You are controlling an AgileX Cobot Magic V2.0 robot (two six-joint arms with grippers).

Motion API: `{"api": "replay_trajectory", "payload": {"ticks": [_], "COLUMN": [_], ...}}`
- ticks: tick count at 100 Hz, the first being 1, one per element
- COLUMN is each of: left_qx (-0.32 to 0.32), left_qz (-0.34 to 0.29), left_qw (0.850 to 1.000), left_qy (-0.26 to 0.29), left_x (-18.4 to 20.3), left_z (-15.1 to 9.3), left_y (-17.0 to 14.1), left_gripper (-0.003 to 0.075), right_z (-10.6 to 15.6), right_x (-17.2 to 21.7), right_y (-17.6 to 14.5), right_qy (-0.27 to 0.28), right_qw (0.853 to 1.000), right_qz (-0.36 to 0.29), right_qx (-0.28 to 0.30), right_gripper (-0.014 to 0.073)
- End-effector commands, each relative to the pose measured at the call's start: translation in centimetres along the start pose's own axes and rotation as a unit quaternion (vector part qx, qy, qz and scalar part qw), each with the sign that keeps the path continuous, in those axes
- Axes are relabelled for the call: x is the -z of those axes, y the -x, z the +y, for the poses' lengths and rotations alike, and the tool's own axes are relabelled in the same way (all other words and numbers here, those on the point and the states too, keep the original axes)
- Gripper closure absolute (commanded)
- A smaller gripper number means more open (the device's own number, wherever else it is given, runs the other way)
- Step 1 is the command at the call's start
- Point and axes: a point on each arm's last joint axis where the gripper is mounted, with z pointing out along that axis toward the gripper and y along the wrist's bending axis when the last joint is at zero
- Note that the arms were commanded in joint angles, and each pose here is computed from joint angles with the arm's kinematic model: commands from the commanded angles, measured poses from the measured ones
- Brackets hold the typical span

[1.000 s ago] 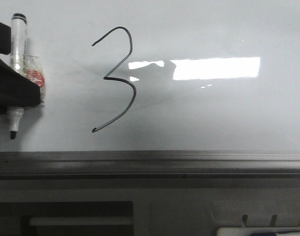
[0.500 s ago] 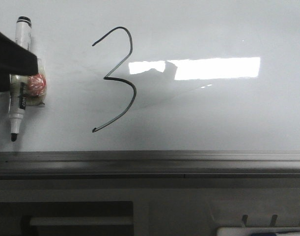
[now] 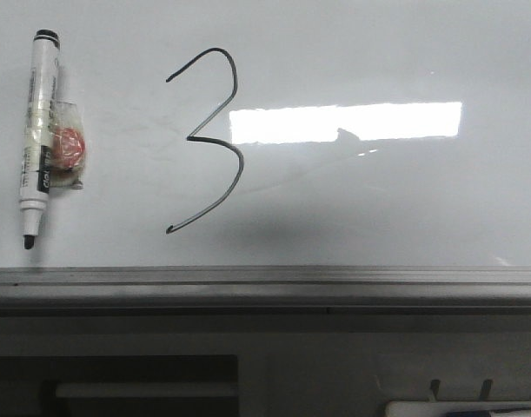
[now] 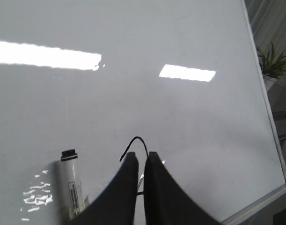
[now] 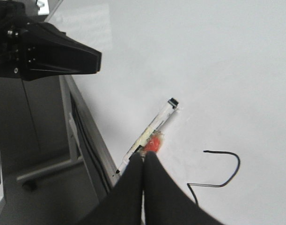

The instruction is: Write number 3 on whiteboard

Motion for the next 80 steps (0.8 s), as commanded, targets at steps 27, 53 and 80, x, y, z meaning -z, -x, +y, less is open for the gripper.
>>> {"api": "replay_trajectory", "payload": {"ticks": [27, 53, 80], "left_qx": [-0.094, -0.115, -0.114], "left_qz": [-0.069, -0.065, -0.067], "left_qw": [0.993, 0.991, 0.991], "left_qy": [-0.012, -0.011, -0.011], "left_x": [3.2, 3.8, 3.8], "left_z": [0.0, 0.4, 0.4], "left_y": [0.3, -1.3, -1.2], "left_gripper": [0.0741, 0.0741, 0.0741], "right_z": [1.2, 2.5, 2.7], "right_x": [8.9, 11.7, 12.6], "right_y": [-7.1, -12.6, -13.0], "right_qy": [-0.068, -0.079, -0.080], "right_qw": [0.983, 0.973, 0.969], "right_qz": [-0.171, -0.217, -0.235], "right_qx": [0.001, 0.004, 0.005], "right_gripper": [0.0653, 0.0657, 0.0657]}}
